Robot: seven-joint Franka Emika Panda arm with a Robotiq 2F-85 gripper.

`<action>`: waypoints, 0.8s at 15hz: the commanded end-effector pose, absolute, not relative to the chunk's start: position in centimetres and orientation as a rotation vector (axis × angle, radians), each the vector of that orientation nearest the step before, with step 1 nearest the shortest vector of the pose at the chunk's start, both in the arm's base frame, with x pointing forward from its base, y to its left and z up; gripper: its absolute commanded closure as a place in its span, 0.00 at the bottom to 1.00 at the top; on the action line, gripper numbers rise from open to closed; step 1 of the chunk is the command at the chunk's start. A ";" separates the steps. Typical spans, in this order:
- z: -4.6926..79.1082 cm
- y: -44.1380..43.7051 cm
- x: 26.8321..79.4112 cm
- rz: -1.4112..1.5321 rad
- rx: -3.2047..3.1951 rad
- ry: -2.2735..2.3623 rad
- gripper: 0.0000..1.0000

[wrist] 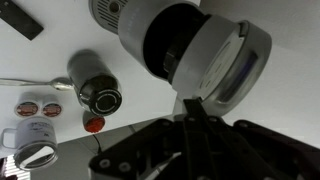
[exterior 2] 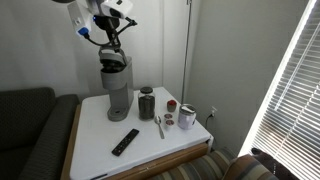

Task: Open the grey coffeemaker

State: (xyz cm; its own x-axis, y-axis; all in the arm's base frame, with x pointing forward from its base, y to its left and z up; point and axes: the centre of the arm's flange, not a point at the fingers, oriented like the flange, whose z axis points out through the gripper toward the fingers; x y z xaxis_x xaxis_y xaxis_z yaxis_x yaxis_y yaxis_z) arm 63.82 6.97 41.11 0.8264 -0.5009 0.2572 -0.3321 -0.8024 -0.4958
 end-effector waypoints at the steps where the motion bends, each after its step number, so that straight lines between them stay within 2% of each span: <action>1: 40.6 7.2 62.7 -0.460 -2.602 0.616 1.00; 12: 40.7 10.5 63.4 -0.470 -2.618 0.438 1.00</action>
